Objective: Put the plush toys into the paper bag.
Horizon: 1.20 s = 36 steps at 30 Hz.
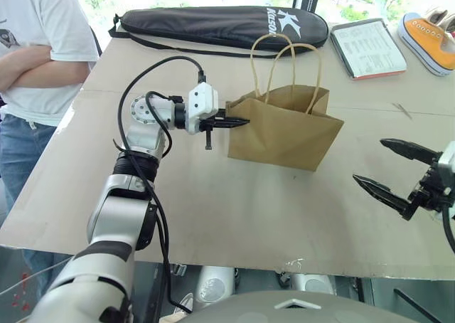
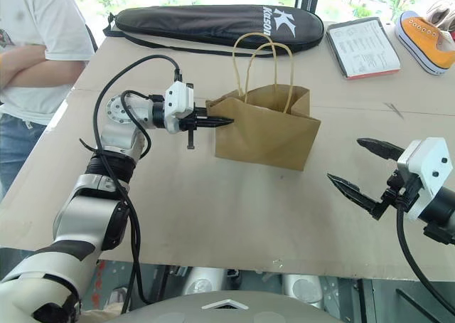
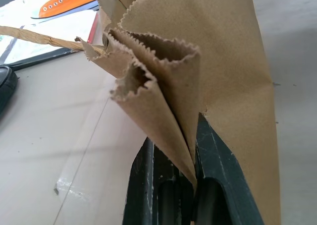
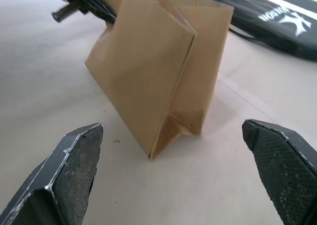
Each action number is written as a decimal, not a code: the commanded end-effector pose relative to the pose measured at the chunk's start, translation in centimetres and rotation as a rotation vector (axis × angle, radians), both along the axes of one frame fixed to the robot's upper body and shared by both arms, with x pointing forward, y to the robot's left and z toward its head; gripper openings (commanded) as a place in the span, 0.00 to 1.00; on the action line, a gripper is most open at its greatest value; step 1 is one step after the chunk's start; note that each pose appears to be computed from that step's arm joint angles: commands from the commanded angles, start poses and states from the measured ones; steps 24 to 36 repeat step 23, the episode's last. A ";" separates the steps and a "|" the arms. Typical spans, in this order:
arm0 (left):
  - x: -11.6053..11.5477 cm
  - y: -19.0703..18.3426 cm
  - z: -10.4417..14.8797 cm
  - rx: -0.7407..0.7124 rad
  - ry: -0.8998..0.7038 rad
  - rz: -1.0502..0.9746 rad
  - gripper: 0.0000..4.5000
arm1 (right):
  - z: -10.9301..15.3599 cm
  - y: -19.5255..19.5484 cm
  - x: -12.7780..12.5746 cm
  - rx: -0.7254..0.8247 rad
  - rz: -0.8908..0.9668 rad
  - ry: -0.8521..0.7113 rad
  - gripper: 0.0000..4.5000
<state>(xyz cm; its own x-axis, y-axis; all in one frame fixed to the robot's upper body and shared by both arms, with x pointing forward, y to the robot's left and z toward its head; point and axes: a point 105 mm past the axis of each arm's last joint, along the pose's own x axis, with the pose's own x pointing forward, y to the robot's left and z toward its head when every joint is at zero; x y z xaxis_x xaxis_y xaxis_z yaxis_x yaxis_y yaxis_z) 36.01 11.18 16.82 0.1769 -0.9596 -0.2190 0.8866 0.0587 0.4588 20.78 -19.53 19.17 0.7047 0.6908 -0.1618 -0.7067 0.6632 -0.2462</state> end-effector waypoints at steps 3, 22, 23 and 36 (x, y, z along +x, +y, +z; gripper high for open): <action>-0.3 1.6 2.2 -0.065 0.007 0.040 0.37 | 0.8 0.3 -0.7 -0.023 0.062 -0.030 1.00; -11.9 11.1 -1.3 -0.167 0.520 0.512 0.94 | -0.3 -7.8 -4.9 -0.130 -0.092 0.101 1.00; -12.1 11.3 -1.4 -0.163 0.519 0.521 0.94 | -0.3 -8.2 -4.8 -0.133 -0.096 0.105 1.00; -12.1 11.3 -1.4 -0.163 0.519 0.521 0.94 | -0.3 -8.2 -4.8 -0.133 -0.096 0.105 1.00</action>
